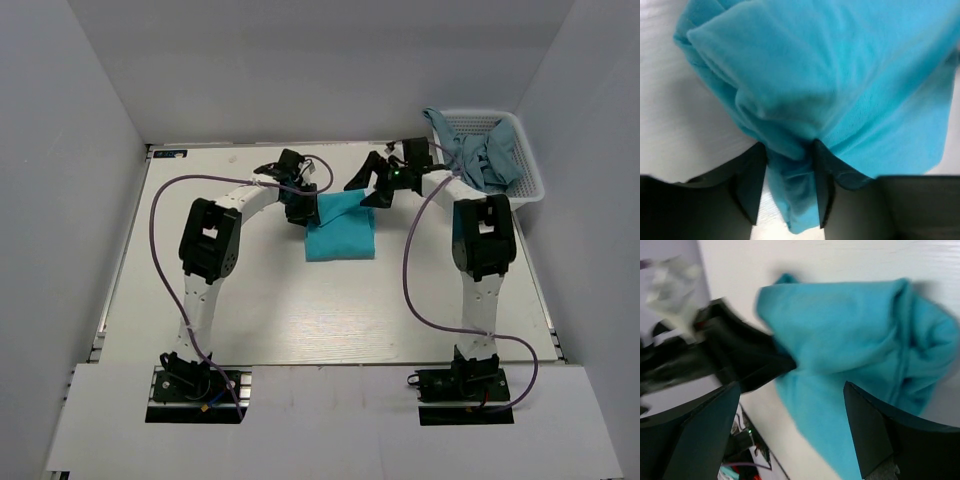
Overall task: Fold and stack the t-shirts
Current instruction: Put the neatly folded tshirt into the corner of the board with the left arm
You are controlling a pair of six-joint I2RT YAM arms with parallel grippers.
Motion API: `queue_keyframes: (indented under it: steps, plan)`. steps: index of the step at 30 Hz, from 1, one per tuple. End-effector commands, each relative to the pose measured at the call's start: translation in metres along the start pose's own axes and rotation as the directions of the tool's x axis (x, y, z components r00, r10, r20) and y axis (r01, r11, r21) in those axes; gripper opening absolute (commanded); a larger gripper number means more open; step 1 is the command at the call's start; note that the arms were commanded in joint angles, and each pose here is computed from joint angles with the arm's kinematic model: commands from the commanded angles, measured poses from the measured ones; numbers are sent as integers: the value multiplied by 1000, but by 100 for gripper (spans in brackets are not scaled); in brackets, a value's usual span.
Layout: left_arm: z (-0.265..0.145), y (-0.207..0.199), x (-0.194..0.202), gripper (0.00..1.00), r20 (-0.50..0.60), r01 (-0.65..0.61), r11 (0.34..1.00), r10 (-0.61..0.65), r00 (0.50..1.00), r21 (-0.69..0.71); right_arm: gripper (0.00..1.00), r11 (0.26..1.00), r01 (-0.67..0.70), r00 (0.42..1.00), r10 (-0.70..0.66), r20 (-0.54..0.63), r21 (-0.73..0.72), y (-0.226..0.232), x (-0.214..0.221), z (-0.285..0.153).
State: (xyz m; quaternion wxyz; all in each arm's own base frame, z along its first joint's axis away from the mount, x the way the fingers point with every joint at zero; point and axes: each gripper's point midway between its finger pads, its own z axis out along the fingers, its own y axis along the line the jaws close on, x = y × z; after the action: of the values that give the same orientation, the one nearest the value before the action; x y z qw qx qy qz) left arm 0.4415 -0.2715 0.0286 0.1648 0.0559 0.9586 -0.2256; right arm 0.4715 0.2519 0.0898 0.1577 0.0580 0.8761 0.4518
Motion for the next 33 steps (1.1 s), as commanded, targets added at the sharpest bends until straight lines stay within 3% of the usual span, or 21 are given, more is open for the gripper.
queue_keyframes:
  steps: [1,6,7,10,15,19,33]
  plan:
    - [13,28,41,47,-128,4,991,-22,992,-137,90,965,178,982,-161,98,-195,94,-12,-59]
    - [16,39,39,26,-111,19,980,-41,993,-197,90,939,265,958,-230,169,-222,129,4,-103]
    - [13,45,33,15,-85,22,970,-44,995,-242,90,942,260,959,-225,174,-213,125,7,-108]
    - [3,55,21,0,-59,16,945,-37,998,-327,90,943,288,941,-246,234,-169,131,13,-133]
    - [-31,85,-14,0,30,8,866,8,1000,-500,90,965,254,936,-228,268,-65,104,19,-151]
    - [-79,142,-43,0,83,16,750,52,995,-661,90,972,232,938,-217,272,-26,88,27,-156]
    - [-196,292,-148,0,248,108,525,203,947,-844,90,989,146,959,-150,239,32,66,15,-155]
